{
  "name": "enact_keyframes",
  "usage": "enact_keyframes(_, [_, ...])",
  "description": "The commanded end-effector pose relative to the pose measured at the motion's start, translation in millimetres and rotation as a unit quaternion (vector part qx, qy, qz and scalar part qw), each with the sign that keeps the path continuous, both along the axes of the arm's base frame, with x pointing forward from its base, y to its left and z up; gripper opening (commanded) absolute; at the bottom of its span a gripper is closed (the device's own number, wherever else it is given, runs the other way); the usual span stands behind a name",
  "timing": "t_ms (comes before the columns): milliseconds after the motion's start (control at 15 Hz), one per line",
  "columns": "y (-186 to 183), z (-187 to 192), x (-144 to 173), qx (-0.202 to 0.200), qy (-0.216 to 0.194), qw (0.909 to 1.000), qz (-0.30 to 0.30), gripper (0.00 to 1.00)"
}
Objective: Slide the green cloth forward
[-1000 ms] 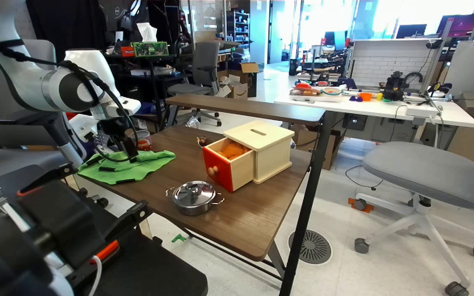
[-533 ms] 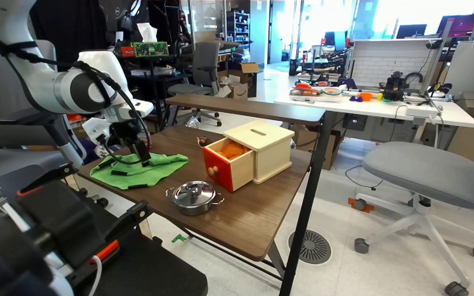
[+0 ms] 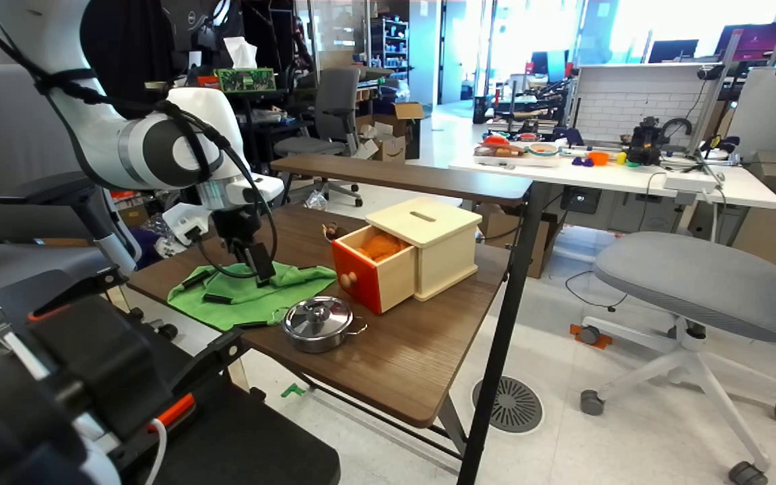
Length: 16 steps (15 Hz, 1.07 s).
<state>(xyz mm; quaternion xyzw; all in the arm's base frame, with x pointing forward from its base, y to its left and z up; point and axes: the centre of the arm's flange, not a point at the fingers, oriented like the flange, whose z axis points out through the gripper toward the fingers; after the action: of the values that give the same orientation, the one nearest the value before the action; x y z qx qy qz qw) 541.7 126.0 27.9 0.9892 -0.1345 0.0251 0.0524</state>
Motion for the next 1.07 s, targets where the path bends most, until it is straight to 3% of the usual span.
enact_keyframes(0, [-16, -8, 17, -0.008, 0.005, 0.9999, -0.005, 1.0])
enact_keyframes(400, [-6, -6, 57, 0.012, -0.033, 0.9903, -0.135, 1.0])
enact_keyframes(1000, [39, -4, 105, 0.047, -0.076, 0.9775, -0.191, 1.0])
